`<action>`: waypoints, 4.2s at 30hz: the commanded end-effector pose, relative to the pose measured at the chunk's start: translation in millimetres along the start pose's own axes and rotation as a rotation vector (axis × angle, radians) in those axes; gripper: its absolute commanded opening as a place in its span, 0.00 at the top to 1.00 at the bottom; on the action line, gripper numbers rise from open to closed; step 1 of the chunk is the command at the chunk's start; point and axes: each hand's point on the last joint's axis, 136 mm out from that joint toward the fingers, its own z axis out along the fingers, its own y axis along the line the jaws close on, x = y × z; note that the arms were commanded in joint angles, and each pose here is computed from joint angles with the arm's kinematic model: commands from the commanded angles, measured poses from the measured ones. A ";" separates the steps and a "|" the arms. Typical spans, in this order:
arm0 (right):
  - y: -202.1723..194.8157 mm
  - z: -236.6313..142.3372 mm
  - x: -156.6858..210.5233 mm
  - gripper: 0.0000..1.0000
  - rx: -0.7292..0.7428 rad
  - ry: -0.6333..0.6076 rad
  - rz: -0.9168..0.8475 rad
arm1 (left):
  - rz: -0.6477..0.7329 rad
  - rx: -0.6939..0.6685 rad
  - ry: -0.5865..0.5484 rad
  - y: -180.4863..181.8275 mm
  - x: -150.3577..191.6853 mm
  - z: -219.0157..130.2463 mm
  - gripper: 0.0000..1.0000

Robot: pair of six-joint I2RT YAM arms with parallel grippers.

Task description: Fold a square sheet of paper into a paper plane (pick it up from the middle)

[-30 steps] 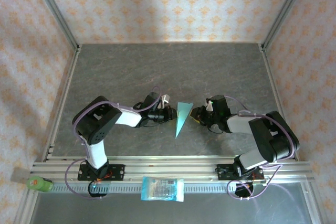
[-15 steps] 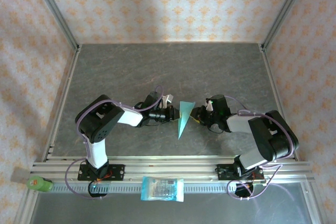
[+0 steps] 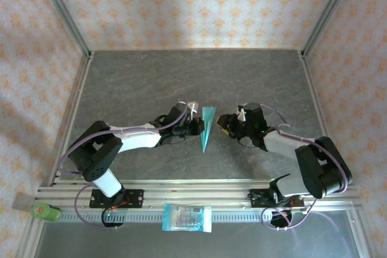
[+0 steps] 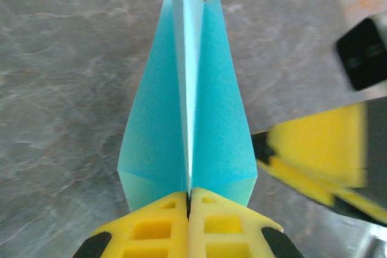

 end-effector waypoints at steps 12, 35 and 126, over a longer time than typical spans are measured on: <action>19.2 24.0 16.0 0.51 0.070 0.070 -0.023 | 0.140 -0.219 -0.005 12.5 0.4 -11.9 0.98; -8.2 45.5 31.2 0.92 0.170 0.145 -0.031 | 0.151 -0.206 0.044 10.0 13.6 -17.9 0.72; -7.7 47.5 29.7 0.92 0.171 0.144 -0.040 | 0.164 -0.318 0.203 37.9 56.5 12.6 0.83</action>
